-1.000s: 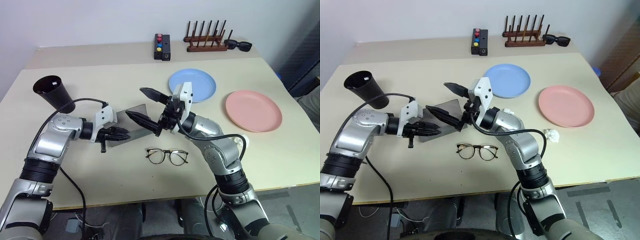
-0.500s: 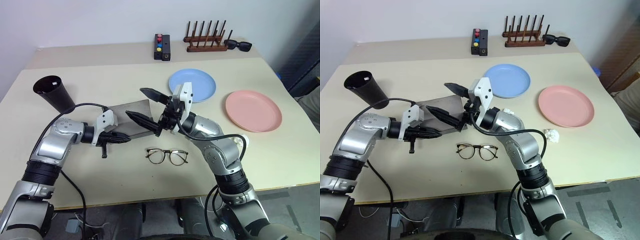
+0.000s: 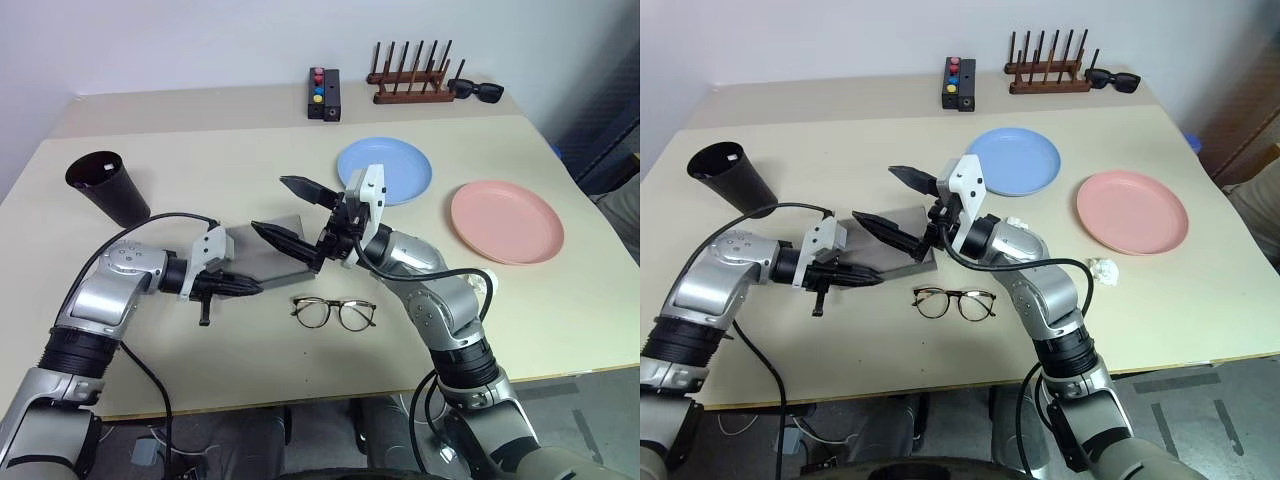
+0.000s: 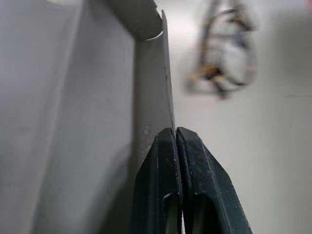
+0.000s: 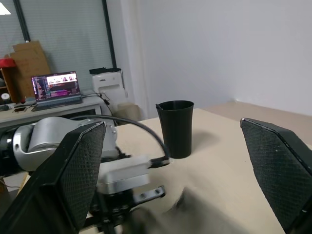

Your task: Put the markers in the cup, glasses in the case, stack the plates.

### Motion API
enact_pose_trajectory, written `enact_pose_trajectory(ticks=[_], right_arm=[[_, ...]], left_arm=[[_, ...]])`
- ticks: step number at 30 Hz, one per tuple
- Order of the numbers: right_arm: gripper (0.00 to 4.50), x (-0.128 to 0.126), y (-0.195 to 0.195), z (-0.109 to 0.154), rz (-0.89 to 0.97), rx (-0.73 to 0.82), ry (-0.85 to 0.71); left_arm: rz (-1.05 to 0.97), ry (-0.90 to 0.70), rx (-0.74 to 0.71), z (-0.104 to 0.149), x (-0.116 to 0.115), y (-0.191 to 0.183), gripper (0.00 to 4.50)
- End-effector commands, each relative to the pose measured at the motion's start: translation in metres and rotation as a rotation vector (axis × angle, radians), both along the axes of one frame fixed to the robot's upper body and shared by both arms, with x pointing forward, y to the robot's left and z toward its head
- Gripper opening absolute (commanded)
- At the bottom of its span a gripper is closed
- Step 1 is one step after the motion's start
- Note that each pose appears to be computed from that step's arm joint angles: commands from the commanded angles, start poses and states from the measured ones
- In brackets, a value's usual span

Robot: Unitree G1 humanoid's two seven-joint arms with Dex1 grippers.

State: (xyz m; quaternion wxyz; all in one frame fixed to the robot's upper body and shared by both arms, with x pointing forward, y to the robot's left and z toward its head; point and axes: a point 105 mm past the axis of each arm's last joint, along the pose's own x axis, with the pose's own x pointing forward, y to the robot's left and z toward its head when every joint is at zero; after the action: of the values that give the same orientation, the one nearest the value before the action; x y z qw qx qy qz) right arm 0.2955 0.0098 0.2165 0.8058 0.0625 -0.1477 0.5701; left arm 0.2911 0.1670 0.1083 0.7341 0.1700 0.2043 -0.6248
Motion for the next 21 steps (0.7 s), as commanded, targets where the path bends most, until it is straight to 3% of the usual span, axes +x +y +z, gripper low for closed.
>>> enact_pose_trajectory(ticks=[1,10,11,12,14,21], right_arm=[[4.5,-0.007,0.0,0.013,0.011,0.025,-0.057],[4.5,-0.006,-0.001,0.014,0.005,0.026,-0.058],[4.5,-0.006,-0.001,0.014,0.004,0.025,-0.059],[4.5,-0.006,-0.001,0.014,0.003,0.024,-0.06],[4.5,-0.005,-0.002,0.014,0.0,0.021,-0.062],[4.5,-0.002,-0.027,0.001,-0.019,-0.177,-0.134]], left_arm=[[-0.024,-0.014,-0.014,0.01,-0.001,-0.003,0.02],[0.006,-0.02,-0.003,0.005,0.007,-0.005,0.02],[0.01,-0.027,-0.004,0.005,0.008,-0.005,0.55],[0.018,-0.04,-0.012,0.007,0.01,-0.005,0.79],[0.038,-0.062,-0.032,0.012,0.015,-0.005,0.79],[0.175,-0.226,-0.221,0.058,0.034,0.002,0.79]])
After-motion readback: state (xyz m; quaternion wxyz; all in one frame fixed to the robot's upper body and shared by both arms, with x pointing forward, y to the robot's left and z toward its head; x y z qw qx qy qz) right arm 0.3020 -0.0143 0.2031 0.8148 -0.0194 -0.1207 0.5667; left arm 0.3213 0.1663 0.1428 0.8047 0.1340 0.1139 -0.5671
